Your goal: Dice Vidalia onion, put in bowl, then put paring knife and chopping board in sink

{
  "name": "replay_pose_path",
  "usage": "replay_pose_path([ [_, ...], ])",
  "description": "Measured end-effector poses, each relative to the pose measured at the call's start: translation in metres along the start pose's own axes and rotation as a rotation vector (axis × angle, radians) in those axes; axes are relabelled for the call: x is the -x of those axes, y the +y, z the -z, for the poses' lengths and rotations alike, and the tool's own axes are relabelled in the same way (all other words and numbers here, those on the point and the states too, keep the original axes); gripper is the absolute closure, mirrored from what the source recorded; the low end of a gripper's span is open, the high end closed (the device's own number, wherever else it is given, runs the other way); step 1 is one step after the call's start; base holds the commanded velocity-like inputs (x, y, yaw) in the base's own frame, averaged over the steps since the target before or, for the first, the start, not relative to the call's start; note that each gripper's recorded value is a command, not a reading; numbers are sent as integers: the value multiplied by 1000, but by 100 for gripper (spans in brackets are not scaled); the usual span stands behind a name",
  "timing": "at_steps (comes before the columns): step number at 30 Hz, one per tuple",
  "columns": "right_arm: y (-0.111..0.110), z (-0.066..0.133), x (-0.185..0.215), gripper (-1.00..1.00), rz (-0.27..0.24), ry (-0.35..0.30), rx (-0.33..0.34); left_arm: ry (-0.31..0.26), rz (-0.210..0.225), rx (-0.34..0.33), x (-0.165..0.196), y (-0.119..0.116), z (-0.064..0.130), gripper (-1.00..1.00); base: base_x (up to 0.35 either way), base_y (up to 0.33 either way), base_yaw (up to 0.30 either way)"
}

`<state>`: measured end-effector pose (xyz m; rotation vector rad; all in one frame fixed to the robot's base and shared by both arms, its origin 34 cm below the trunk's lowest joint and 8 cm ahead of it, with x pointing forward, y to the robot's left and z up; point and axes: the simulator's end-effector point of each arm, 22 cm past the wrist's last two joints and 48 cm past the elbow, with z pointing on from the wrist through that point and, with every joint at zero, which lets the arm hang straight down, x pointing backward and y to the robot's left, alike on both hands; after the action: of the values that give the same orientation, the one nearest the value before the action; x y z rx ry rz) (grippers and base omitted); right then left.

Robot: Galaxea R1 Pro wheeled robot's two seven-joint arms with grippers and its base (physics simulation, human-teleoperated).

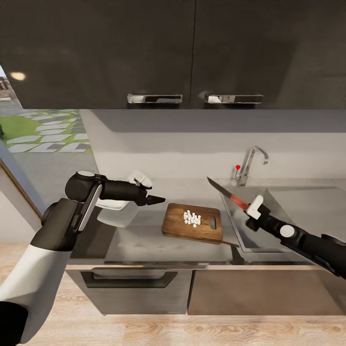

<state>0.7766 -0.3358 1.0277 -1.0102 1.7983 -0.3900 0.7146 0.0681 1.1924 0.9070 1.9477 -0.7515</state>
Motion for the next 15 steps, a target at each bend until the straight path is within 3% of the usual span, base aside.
replay_pose_path([
  [3,5,0,-1,100,-21,3,17,0,0,0,0,0,0,-100,0,0,0],
  [6,11,0,-2,100,-97,10,45,1,-1,-1,0,0,0,-100,0,0,0],
  [8,17,1,-2,100,-175,16,71,0,-1,-2,0,-1,0,-100,0,0,0],
  [10,27,2,-5,100,-289,39,110,0,-1,-2,0,-1,-1,-100,0,0,0],
  [11,31,2,-10,100,-339,66,128,0,-1,-3,0,-1,-1,-100,0,0,0],
  [12,42,7,-29,100,-418,179,168,0,-2,-3,0,-1,-1,-100,0,0,0],
  [15,29,12,-41,100,-493,286,171,-1,-2,-3,0,-1,-1,-100,0,0,0],
])
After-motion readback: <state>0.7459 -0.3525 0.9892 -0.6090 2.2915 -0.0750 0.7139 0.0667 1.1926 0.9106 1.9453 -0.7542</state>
